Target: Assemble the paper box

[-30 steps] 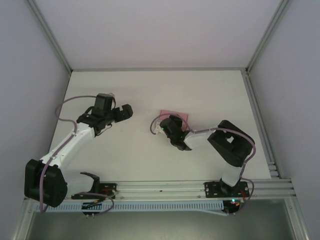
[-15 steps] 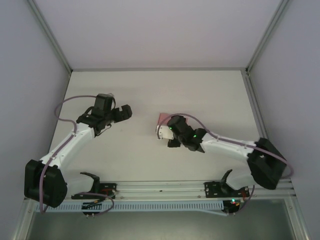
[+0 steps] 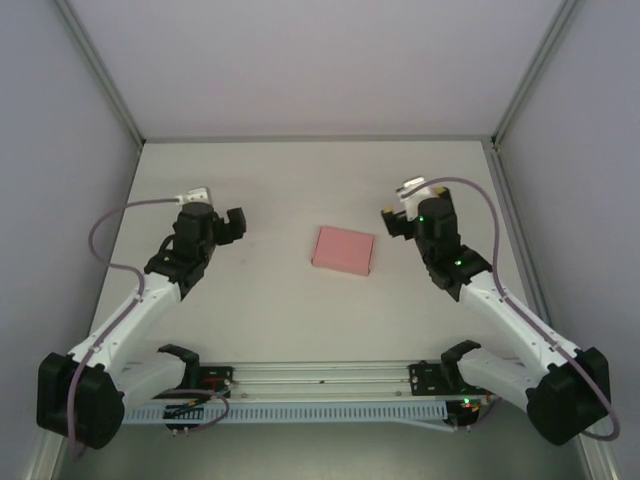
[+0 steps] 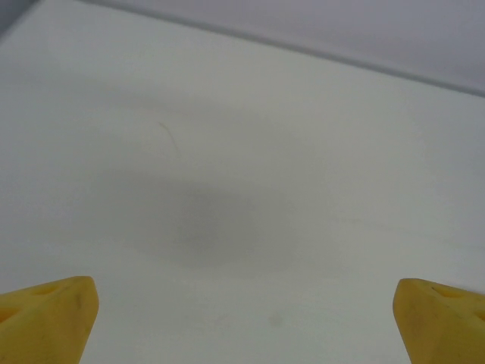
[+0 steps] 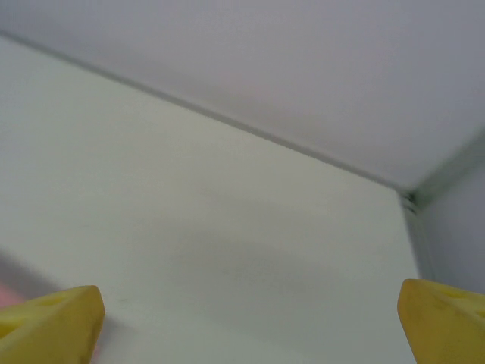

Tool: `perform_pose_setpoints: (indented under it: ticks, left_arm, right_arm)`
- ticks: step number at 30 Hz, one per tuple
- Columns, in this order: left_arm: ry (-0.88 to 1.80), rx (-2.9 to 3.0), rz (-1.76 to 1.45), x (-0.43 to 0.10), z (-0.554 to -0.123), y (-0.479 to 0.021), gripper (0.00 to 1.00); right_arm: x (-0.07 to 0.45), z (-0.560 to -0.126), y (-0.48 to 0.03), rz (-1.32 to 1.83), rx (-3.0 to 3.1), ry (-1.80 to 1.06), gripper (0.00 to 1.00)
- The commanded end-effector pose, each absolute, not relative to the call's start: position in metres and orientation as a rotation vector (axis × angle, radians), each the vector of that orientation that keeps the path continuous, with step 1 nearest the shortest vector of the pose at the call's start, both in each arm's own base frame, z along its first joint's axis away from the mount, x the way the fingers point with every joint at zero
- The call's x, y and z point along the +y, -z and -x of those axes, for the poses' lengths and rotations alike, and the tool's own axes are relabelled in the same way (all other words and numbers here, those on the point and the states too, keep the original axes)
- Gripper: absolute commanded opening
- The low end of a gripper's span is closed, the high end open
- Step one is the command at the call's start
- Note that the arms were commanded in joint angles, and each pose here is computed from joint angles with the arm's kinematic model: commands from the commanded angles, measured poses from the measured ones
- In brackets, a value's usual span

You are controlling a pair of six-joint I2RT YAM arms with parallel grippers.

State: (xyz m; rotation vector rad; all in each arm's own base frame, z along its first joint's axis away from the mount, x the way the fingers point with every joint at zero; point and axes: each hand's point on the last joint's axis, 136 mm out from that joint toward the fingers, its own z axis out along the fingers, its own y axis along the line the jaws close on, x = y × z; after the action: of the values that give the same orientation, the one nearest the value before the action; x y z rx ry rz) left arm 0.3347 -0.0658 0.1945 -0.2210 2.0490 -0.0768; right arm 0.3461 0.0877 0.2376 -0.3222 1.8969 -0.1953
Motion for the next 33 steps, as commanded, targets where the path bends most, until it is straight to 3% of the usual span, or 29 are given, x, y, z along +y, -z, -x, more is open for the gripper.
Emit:
perform_pose_setpoints:
  ticks: [1,11,23,28,33]
  left_arm:
    - [-0.122,1.822,0.252,-0.031,-0.34,-0.227,0.99]
    - [-0.322,1.607,0.224,0.014,-0.331,-0.19,1.0]
    - [-0.238,1.602,0.177,0.033,-0.348,-0.143,1.0]
    - [-0.133,1.77,0.021,0.009,-0.382,-0.115,1.0]
    - [-0.1,1.754,-0.008,0.007,-0.383,-0.116,1.0]
  right_arm:
    - [0.032,-0.355,-0.223,-0.061,1.869,0.227,1.0]
    - [-0.001,-0.348,-0.175,-0.11,1.727,0.162,1.0]
    - [-0.014,-0.353,-0.143,-0.14,1.685,0.066,1.0]
    - [-0.008,-0.372,-0.109,-0.099,1.759,0.013,1.0]
    - [0.003,-0.39,-0.095,-0.036,1.873,-0.032,1.0]
